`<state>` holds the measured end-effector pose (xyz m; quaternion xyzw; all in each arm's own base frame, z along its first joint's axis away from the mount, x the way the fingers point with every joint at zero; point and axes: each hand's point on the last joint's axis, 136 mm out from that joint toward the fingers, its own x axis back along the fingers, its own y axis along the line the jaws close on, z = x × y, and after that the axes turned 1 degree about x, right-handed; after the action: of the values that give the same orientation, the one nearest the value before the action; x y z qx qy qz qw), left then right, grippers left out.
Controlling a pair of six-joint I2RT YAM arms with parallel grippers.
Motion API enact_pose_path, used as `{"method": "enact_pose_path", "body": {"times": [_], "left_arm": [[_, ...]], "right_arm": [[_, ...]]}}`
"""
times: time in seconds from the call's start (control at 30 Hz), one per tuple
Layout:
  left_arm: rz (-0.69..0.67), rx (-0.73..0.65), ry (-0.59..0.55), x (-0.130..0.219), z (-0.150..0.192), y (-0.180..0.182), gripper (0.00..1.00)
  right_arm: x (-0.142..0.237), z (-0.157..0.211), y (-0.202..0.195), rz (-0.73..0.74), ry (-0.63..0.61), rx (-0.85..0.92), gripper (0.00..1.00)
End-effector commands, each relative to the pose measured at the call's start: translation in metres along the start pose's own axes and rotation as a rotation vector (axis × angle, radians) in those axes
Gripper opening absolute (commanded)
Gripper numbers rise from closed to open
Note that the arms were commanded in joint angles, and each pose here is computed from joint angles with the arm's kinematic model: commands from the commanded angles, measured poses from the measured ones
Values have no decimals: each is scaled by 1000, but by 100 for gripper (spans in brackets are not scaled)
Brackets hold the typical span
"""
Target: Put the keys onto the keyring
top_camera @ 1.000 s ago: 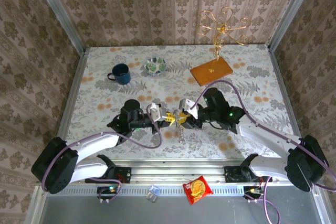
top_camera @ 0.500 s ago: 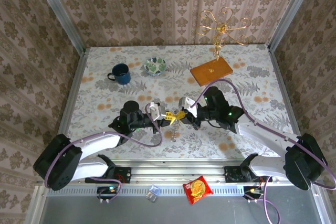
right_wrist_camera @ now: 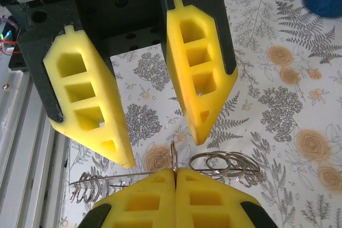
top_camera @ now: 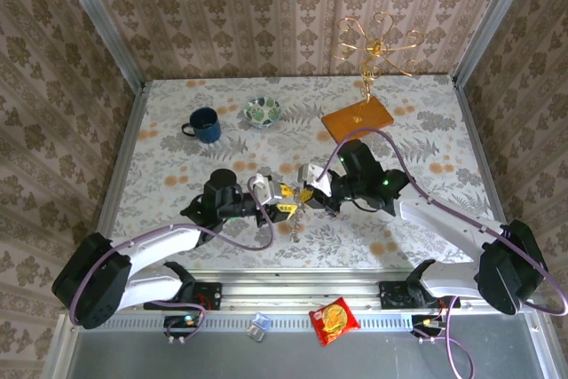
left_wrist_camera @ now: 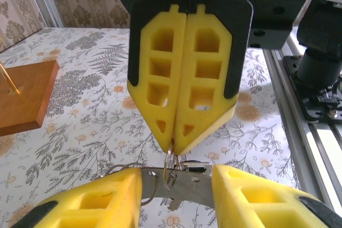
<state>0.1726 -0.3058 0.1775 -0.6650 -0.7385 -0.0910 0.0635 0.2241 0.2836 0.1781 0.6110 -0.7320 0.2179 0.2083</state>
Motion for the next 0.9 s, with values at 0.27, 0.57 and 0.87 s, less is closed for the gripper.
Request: {"method": "enact_pose_path", "body": {"times": [0.27,0.57,0.87], "left_arm": [[36,-68,66,-2,-6,-1,38],[48,-76,69,-4,-8,-1,28],[49,-75,52,-2,-9,-3,0]], "right_arm": [[5,-11,6,-33,106,117,0],[-4,-23,14,-69,101,160,0],[8,-26,4,-11,-42,35,20]]}}
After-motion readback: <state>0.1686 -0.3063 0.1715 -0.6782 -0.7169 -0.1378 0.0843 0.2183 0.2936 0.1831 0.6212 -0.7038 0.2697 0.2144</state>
